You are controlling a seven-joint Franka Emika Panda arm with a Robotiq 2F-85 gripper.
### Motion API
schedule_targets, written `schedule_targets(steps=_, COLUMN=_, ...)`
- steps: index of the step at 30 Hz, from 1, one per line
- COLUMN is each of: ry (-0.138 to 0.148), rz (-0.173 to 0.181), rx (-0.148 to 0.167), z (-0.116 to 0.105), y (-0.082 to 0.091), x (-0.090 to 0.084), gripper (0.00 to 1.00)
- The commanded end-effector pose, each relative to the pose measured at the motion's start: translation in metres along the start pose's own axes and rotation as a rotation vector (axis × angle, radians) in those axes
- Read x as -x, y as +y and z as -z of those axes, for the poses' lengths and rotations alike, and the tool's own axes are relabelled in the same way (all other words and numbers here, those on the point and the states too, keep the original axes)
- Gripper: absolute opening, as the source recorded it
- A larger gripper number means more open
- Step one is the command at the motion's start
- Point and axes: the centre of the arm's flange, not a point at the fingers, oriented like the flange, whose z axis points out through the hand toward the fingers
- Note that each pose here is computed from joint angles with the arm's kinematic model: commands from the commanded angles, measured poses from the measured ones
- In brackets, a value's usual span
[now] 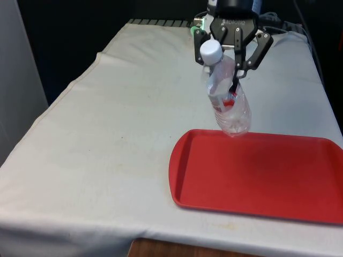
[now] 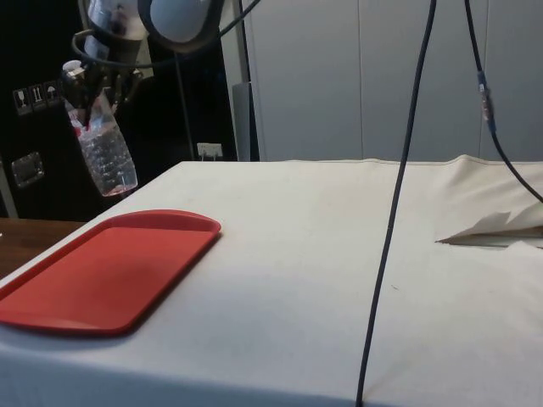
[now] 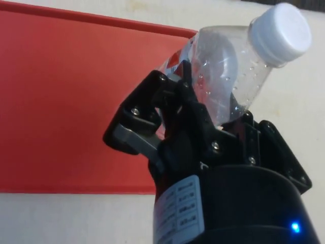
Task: Place the bottle upright on the tray.
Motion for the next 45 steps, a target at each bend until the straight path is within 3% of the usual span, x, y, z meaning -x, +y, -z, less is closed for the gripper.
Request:
schedule_targets(steps=1, ry=0.031, rz=0.004, rx=0.009, z=-0.001, y=0.003, x=-0.003, gripper=0.35)
schedule_targets(steps=2, ry=0.037, rz=0.010, rx=0.009, z=-0.002, y=0.002, x=-0.002, gripper=0.35)
schedule_targets(steps=3, ry=0.013, rz=0.007, rx=0.001, z=0.000, y=0.000, x=0.000, gripper=0.35)
schedule_targets(steps=4, ry=0.044, rz=0.014, rx=0.009, z=-0.002, y=0.003, x=-0.003, gripper=0.35)
schedule_targets(steps=7, ry=0.068, rz=0.033, rx=0.012, z=-0.003, y=0.003, x=-0.003, gripper=0.35)
schedule_targets(steps=12, ry=0.097, rz=0.062, rx=0.012, z=-0.002, y=0.005, x=-0.002, gripper=0.35)
schedule_targets(steps=13, ry=0.074, rz=0.061, rx=0.006, z=-0.003, y=0.001, x=0.001, gripper=0.35)
schedule_targets(steps=14, ry=0.102, rz=0.066, rx=0.011, z=-0.002, y=0.006, x=-0.001, gripper=0.35)
schedule_targets(steps=21, ry=0.133, rz=0.091, rx=0.000, z=-0.003, y=0.014, x=0.002, gripper=0.35)
schedule_targets(steps=22, ry=0.117, rz=0.095, rx=-0.008, z=-0.005, y=0.011, x=0.006, gripper=0.35)
schedule_targets(steps=23, ry=0.142, rz=0.098, rx=-0.004, z=-0.004, y=0.016, x=0.004, gripper=0.35)
schedule_targets(steps=29, ry=0.170, rz=0.115, rx=-0.022, z=-0.007, y=0.025, x=0.010, gripper=0.35)
schedule_targets(steps=30, ry=0.173, rz=0.116, rx=-0.024, z=-0.007, y=0.027, x=0.011, gripper=0.35)
schedule_targets(steps=31, ry=0.149, rz=0.115, rx=-0.025, z=-0.008, y=0.021, x=0.013, gripper=0.35)
schedule_targets(steps=33, ry=0.179, rz=0.112, rx=-0.033, z=-0.010, y=0.031, x=0.014, gripper=0.35)
schedule_targets(steps=40, ry=0.208, rz=0.085, rx=-0.070, z=-0.015, y=0.047, x=0.024, gripper=0.35)
schedule_targets(steps=41, ry=0.195, rz=0.095, rx=-0.059, z=-0.016, y=0.046, x=0.024, gripper=0.35)
schedule_targets(steps=42, ry=0.212, rz=0.083, rx=-0.074, z=-0.016, y=0.048, x=0.025, gripper=0.35)
schedule_targets(steps=45, ry=0.222, rz=0.068, rx=-0.089, z=-0.016, y=0.052, x=0.028, gripper=0.35)
